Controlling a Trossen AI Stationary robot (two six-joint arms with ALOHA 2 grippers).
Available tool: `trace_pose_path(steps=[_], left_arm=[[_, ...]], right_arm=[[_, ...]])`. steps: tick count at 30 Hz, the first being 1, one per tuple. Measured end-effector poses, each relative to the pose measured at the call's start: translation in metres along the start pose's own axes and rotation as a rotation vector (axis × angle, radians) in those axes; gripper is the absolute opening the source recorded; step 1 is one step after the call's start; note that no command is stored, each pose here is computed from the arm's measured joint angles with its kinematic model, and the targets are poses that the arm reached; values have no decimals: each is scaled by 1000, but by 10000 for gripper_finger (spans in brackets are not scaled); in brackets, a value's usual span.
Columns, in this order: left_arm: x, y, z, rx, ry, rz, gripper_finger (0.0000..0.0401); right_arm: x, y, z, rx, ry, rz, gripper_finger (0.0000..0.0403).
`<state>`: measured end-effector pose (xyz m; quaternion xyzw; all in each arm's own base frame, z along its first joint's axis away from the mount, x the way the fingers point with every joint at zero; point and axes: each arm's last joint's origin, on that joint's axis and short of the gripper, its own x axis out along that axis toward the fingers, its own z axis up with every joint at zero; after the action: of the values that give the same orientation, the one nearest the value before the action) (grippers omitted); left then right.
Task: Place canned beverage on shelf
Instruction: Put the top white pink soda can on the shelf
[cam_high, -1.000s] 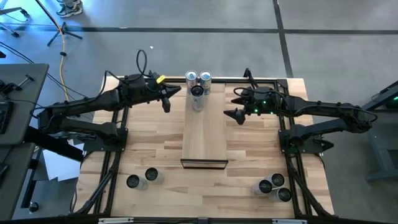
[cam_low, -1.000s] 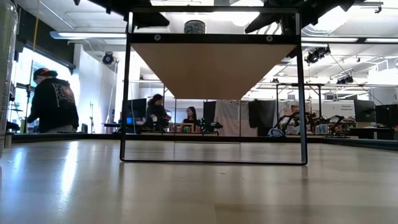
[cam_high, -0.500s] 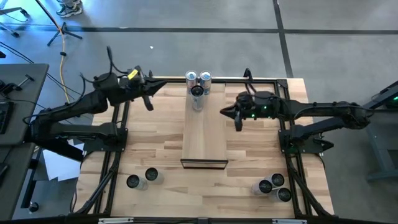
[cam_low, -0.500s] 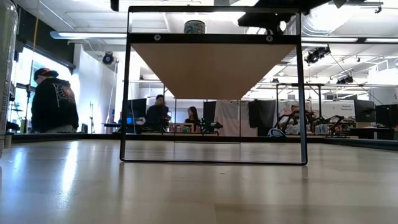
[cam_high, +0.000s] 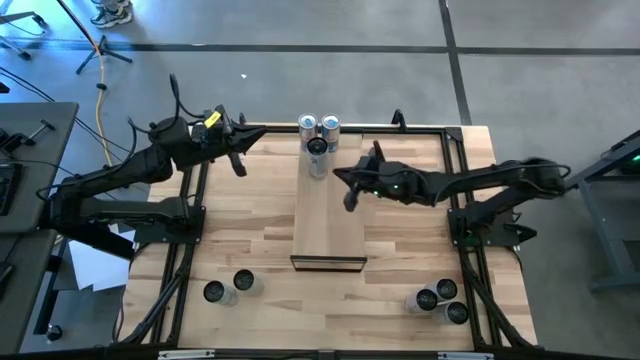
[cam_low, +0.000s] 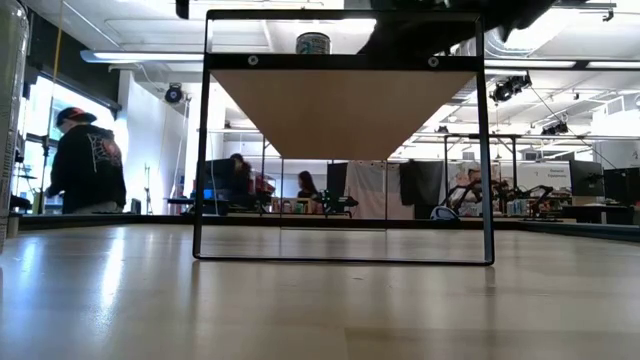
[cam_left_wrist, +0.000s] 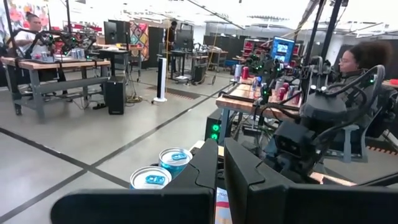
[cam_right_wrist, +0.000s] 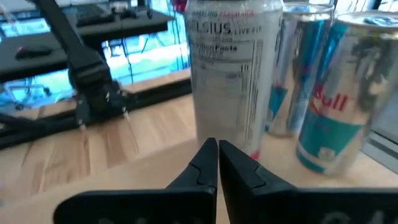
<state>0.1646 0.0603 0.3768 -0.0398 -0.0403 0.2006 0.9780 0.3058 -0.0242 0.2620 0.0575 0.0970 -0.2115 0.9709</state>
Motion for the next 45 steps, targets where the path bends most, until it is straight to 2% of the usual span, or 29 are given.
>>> trace_pose_path(steps=[13, 36, 45], left_arm=[[0, 1, 0, 1, -2, 31, 3], [0, 1, 0, 13, -1, 35, 3], [0, 1, 0, -2, -1, 43, 3]], right_arm=[[21, 3, -21, -17, 32, -19, 0], [39, -14, -20, 35, -61, -57, 0], [38, -10, -21, 55, -55, -12, 0]])
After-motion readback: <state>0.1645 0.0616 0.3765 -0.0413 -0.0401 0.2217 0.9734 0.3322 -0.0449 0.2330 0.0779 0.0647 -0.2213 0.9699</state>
